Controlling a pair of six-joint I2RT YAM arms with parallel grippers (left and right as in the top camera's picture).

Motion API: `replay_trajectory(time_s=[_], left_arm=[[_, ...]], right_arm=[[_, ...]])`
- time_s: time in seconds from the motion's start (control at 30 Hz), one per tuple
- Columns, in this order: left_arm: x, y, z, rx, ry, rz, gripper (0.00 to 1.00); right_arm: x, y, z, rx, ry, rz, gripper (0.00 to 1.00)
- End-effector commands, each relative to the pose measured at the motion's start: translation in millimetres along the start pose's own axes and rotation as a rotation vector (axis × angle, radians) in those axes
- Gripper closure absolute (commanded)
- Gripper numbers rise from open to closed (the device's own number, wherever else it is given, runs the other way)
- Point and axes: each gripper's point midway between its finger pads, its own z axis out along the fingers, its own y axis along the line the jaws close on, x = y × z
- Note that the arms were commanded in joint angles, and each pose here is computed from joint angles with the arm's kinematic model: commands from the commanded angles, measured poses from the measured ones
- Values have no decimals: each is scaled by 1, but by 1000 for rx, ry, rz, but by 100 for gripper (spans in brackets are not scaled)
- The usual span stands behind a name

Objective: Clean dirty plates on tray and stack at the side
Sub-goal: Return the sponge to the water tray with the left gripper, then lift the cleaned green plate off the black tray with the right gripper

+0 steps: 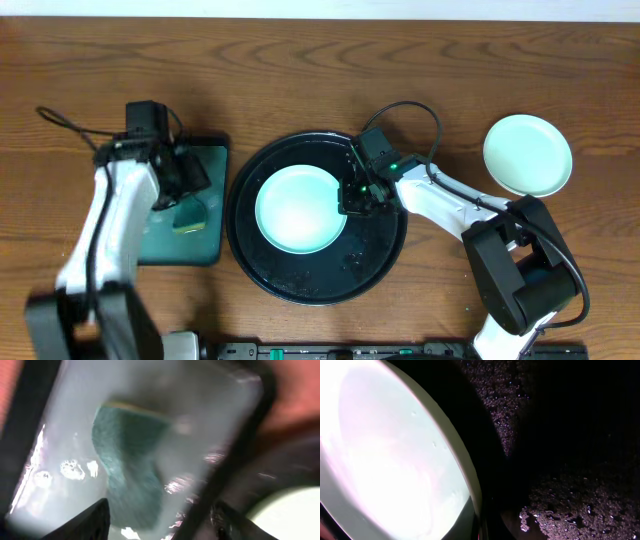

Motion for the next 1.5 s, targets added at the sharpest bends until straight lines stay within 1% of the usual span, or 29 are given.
replay_trajectory(time_s=[0.0, 0.07, 0.1, 0.2, 0.3, 0.43, 0.53, 0.67, 0.8, 0.9, 0.97, 1.07, 1.17, 1.37, 1.47], left_arm=[[4, -24, -47, 92, -111, 77, 30], [13, -33, -71, 126, -157, 115, 22], [18, -37, -79, 139, -169, 132, 21], [34, -42, -97, 163, -182, 174, 20], [45, -42, -105, 171, -179, 193, 20], [49, -41, -108, 171, -176, 194, 20], [49, -41, -108, 171, -175, 193, 20], [49, -41, -108, 171, -175, 193, 20], [51, -39, -107, 166, -165, 193, 20], [55, -38, -107, 163, -150, 193, 20], [56, -37, -106, 161, -144, 193, 20], [57, -38, -106, 165, -137, 191, 20], [57, -38, -106, 165, -137, 191, 20], [54, -33, -104, 133, -144, 188, 20], [51, -28, -99, 91, -145, 184, 20]], right_arm=[[21, -32, 22, 111, 65, 16, 98], [19, -28, 19, 97, 58, -9, 98], [18, -25, 15, 87, 52, -27, 98], [16, -16, -1, 66, 28, -77, 99], [18, -9, -23, 55, 9, -107, 98], [30, -9, -54, 61, 17, -93, 98], [45, -7, -74, 32, 55, -67, 98], [69, 7, -93, -100, 160, -44, 98], [94, 29, -106, -269, 294, -24, 98], [103, 47, -115, -388, 348, -29, 98], [102, 57, -120, -452, 354, -39, 98], [88, 68, -120, -503, 291, -98, 98], [61, 81, -119, -552, 155, -223, 98], [-10, 87, -117, -447, -203, -381, 99], [-33, 89, -123, -411, -320, -416, 98]])
